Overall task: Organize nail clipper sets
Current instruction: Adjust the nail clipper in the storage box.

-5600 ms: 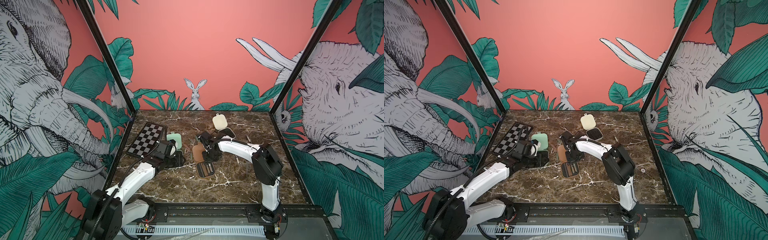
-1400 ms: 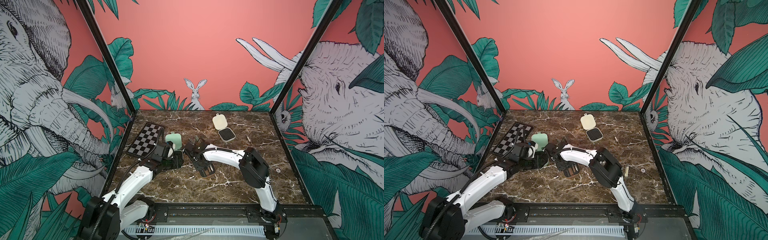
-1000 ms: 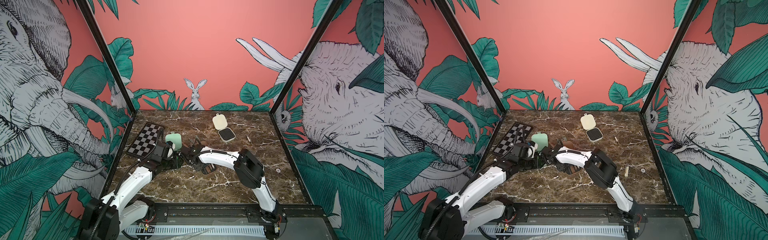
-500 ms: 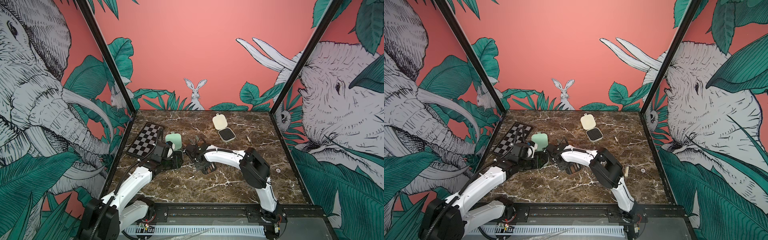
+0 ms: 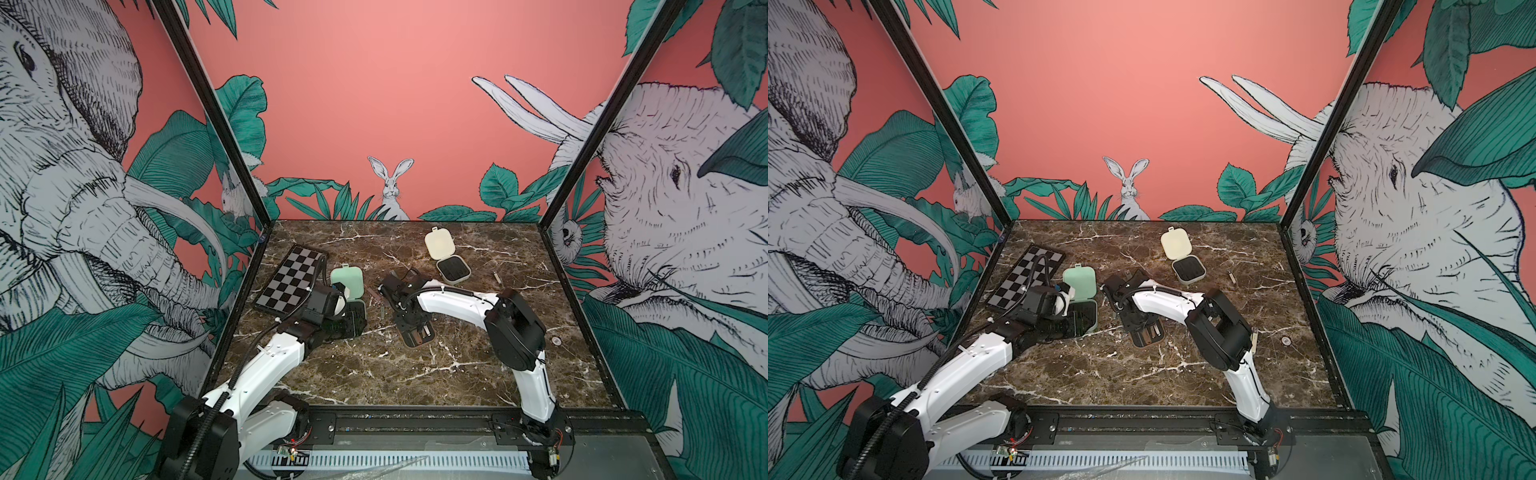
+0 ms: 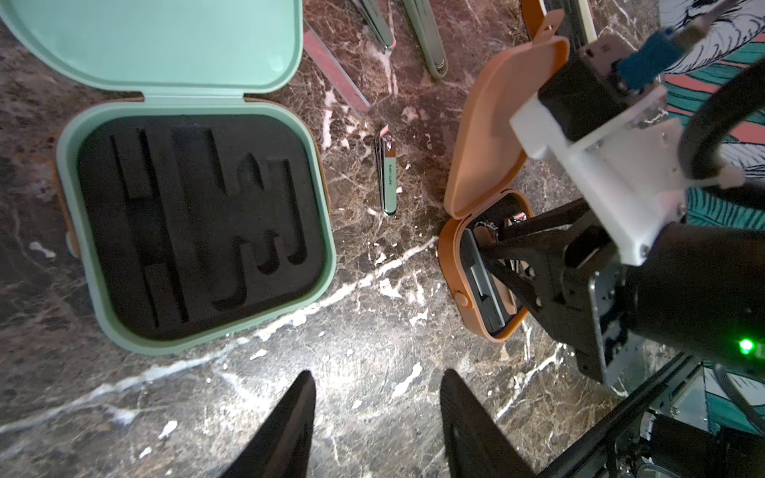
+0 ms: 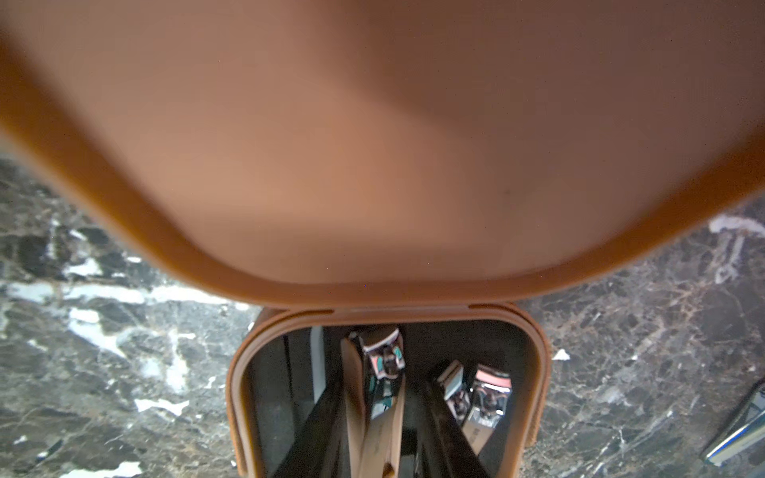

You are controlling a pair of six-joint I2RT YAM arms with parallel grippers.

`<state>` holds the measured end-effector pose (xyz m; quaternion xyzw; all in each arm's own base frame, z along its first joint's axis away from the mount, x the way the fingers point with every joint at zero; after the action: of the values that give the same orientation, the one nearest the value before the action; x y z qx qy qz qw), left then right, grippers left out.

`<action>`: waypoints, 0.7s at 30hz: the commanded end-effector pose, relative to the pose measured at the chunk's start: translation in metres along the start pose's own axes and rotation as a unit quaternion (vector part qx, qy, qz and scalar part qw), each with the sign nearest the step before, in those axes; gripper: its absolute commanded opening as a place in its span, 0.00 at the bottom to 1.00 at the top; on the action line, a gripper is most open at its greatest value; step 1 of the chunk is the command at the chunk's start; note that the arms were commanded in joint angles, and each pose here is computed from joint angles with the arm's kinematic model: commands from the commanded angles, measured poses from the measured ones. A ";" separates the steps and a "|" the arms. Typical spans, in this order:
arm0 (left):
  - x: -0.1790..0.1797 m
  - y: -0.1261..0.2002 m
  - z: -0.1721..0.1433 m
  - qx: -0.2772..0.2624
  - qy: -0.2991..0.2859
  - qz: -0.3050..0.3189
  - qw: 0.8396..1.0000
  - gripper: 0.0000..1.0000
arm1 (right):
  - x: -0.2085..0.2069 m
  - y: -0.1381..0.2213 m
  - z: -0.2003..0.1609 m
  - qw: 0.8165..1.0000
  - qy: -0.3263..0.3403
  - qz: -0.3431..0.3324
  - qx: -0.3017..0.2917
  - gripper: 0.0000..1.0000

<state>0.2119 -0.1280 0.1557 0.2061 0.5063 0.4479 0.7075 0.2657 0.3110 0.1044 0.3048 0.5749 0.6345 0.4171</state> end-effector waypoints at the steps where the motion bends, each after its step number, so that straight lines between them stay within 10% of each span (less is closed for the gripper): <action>1: -0.002 0.002 0.003 0.002 0.009 0.000 1.000 0.52 | -0.005 0.014 -0.004 0.999 -0.002 0.034 0.001 0.34; 21: -0.003 0.003 0.007 0.000 0.023 0.008 1.000 0.51 | -0.014 0.006 0.009 0.989 0.014 0.148 0.011 0.32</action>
<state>0.2146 -0.1291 0.1566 0.2030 0.5163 0.4510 0.6991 0.2802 0.3005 0.1128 0.3768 0.5375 0.6802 0.3262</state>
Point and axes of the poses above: each gripper's point midway between its finger pads, its own y axis back along the fingers, its own x axis along the line the jaws close on, z = x × y, the point moved 7 cm from there along y, back along the fingers, and after that the axes turned 4 degrees about y, right-handed, at the moved point
